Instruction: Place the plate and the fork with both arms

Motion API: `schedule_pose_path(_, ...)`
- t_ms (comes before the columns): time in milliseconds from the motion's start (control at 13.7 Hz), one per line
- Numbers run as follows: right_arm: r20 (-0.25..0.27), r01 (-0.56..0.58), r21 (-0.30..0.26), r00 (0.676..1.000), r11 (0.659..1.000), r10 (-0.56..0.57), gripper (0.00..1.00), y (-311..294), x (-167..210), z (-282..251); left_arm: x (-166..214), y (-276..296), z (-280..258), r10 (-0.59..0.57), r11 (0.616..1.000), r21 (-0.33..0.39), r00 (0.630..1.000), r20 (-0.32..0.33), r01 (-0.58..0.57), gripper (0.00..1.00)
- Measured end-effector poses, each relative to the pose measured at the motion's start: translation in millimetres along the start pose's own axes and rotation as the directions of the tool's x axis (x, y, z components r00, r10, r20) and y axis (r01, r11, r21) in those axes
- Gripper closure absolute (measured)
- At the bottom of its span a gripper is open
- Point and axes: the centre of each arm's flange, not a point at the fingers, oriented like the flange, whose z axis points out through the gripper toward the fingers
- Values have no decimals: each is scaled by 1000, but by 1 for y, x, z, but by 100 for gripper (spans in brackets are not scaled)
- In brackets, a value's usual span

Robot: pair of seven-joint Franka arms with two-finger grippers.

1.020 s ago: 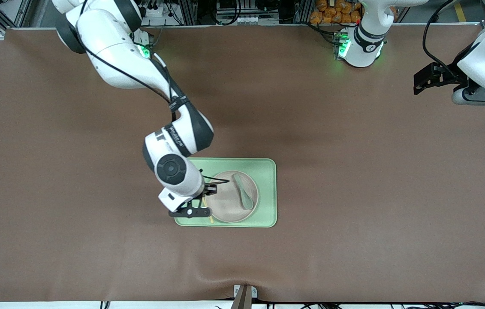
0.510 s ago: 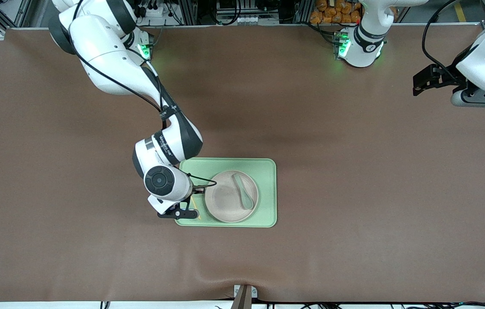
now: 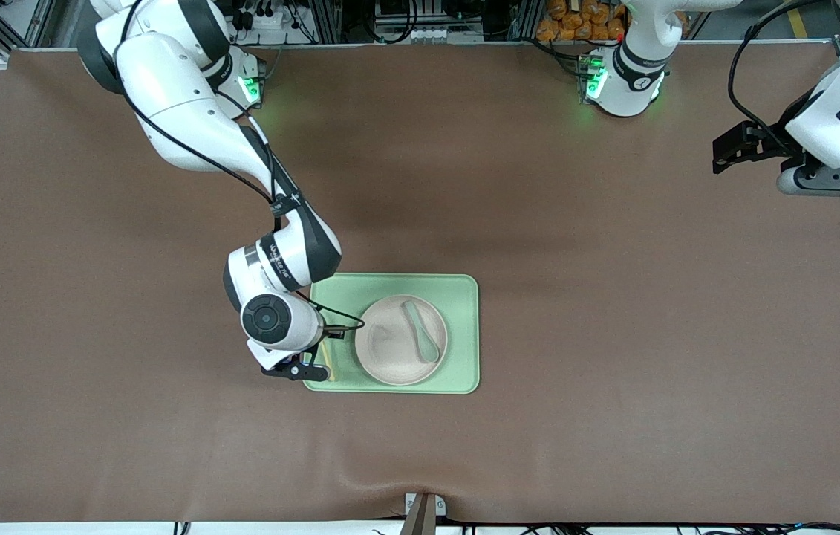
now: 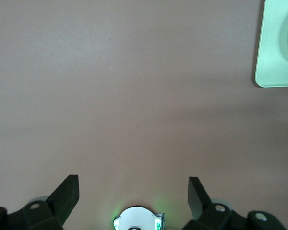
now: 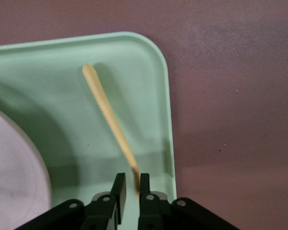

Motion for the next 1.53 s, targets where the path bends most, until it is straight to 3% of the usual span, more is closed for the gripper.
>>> schedule_pose_path(364,5,-10,21,1000,1000,10,19,-5,-3,-5,4,-1,3,-2,1000,-1,1000,-1,2,0)
schedule_pose_path(510,13,-16,35,1000,999,16,0,-6,-3,-11,7,-1,5,-2,1000,-2,1000,-3,2,0)
schedule_pose_path(729,29,-34,30,999,999,33,0,7,3,-46,8,-2,6,-4,1000,-2,1000,-5,4,0)
schedule_pose_path(1020,-17,-113,84,993,990,115,0,72,21,-153,11,-3,8,-5,1000,-3,1000,-11,5,0)
schedule_pose_path(1239,-20,-144,91,989,985,146,0,121,1,-240,13,-7,8,-14,1000,-5,1000,-16,13,0)
schedule_pose_path(1530,0,-85,82,996,993,86,0,197,-24,-311,14,-15,9,-29,1000,-7,999,-15,29,0)
